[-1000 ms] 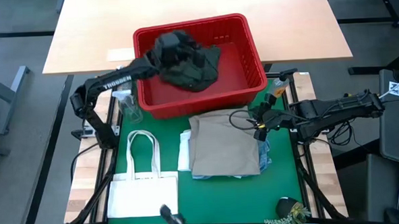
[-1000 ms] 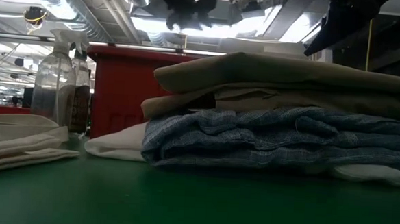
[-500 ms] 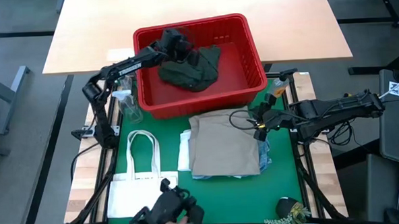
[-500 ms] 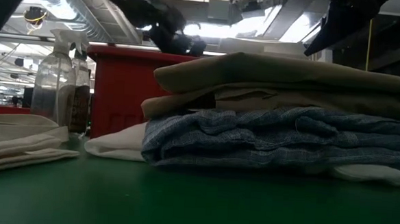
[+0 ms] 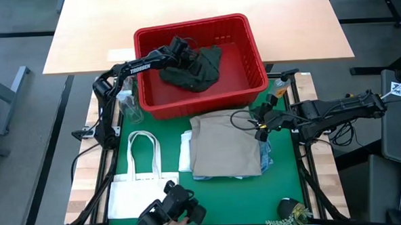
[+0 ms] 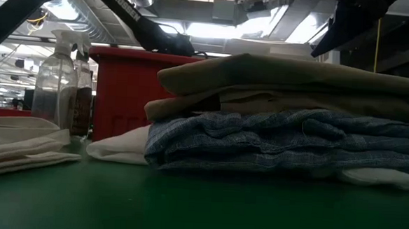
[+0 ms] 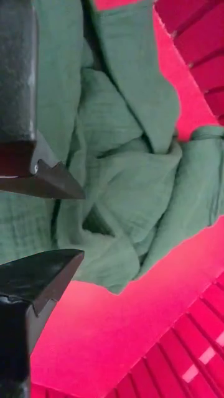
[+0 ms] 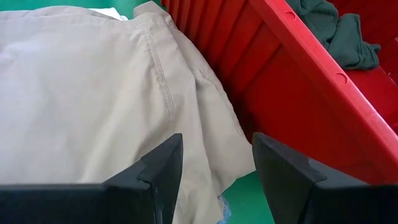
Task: Fold Laundry from Bin
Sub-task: Fold the green polo shirt
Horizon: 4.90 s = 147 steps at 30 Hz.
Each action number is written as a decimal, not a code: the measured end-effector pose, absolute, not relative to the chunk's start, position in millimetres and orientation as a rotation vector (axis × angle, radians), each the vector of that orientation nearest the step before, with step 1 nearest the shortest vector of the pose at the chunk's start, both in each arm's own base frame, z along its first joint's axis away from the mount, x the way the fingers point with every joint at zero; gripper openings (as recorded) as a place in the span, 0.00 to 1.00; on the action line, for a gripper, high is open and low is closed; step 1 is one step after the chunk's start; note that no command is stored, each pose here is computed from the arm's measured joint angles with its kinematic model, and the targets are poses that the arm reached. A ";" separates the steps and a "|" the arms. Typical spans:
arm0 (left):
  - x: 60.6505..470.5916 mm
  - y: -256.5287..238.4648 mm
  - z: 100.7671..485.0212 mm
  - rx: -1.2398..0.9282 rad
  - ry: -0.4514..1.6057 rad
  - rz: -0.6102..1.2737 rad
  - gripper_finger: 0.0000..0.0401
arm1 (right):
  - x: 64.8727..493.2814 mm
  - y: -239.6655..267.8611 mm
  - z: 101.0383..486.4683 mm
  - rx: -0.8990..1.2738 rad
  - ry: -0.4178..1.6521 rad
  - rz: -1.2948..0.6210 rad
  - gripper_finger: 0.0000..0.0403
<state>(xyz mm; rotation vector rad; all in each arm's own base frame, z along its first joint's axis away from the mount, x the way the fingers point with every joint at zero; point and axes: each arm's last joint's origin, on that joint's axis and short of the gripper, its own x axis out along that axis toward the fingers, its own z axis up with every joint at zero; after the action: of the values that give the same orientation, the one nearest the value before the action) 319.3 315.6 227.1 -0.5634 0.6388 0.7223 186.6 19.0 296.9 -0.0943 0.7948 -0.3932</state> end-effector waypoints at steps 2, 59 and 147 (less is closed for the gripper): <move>319.6 315.9 226.3 -0.543 0.647 0.713 0.34 | 186.6 19.0 296.9 -0.094 0.795 -0.393 0.48; 377.1 305.0 390.1 -0.122 0.216 0.540 0.00 | 185.4 17.6 298.0 -0.123 0.783 -0.429 0.48; 262.2 14.0 585.7 -0.169 -0.041 -0.433 0.00 | 291.2 0.6 399.4 -0.102 -0.014 0.251 0.48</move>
<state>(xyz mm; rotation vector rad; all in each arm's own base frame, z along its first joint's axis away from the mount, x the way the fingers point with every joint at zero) 262.2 14.0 585.7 -0.1691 -0.0412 -0.4326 291.2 0.6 399.4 -0.1020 -0.0138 0.2508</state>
